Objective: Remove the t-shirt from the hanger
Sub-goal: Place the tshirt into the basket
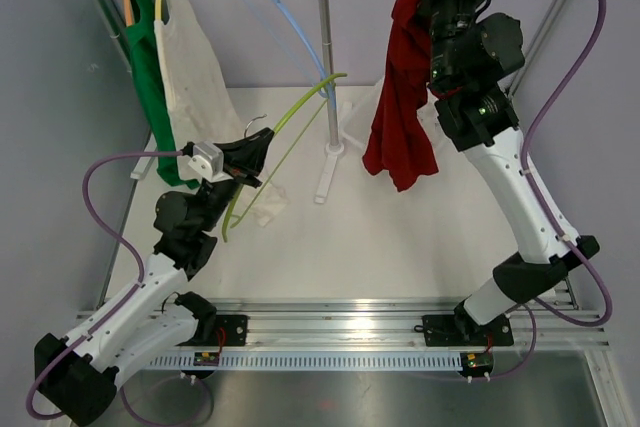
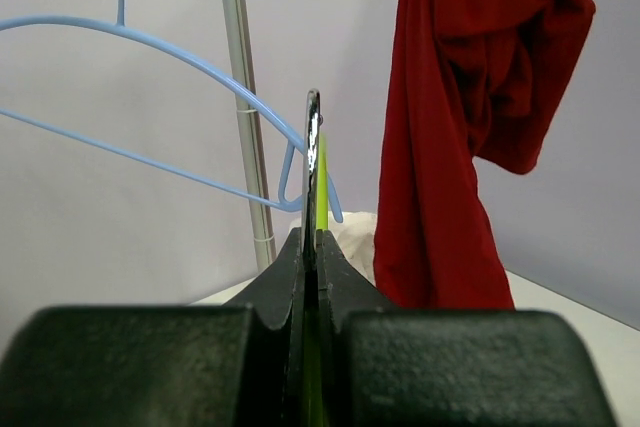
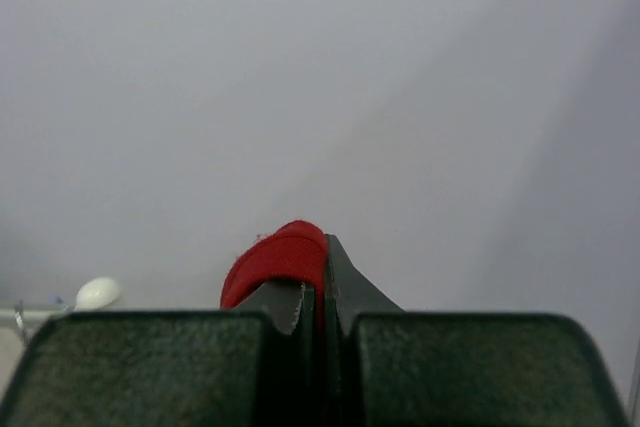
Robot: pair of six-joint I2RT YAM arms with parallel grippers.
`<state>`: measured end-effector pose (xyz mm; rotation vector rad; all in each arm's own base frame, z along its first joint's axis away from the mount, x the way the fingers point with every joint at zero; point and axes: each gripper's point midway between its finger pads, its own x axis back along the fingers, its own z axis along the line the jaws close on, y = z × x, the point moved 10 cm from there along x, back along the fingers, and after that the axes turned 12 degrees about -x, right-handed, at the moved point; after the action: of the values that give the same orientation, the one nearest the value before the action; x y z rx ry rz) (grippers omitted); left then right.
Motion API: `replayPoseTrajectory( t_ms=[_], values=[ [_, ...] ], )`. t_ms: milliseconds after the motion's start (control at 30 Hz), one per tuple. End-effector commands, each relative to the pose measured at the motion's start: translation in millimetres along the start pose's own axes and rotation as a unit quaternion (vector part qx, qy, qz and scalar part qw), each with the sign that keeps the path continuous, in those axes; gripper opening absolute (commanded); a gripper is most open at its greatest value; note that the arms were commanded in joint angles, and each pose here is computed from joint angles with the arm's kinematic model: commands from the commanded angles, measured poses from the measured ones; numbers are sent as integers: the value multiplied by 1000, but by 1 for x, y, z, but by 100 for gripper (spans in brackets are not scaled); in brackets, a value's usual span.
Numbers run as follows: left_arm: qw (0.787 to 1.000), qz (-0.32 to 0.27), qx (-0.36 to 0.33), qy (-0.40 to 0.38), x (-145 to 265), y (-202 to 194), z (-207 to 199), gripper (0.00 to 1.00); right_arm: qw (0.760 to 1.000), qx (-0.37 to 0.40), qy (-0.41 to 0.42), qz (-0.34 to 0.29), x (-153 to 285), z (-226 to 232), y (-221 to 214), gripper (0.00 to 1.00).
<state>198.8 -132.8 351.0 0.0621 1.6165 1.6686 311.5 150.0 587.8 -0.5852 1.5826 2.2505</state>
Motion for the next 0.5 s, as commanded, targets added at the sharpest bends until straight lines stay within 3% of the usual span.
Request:
replayPoseTrajectory(
  t_ms=[0,200,467],
  values=[
    [999,-48,-10,3,-4,20,2,0,999,-9,1,-43,-21,-6,19,0],
    [999,-48,-8,-2,-3,19,1,0,991,-33,-21,-125,-51,-10,42,0],
    [999,-47,-6,-9,-4,19,-1,0,986,-27,-71,-146,-81,-28,8,0]
  ],
)
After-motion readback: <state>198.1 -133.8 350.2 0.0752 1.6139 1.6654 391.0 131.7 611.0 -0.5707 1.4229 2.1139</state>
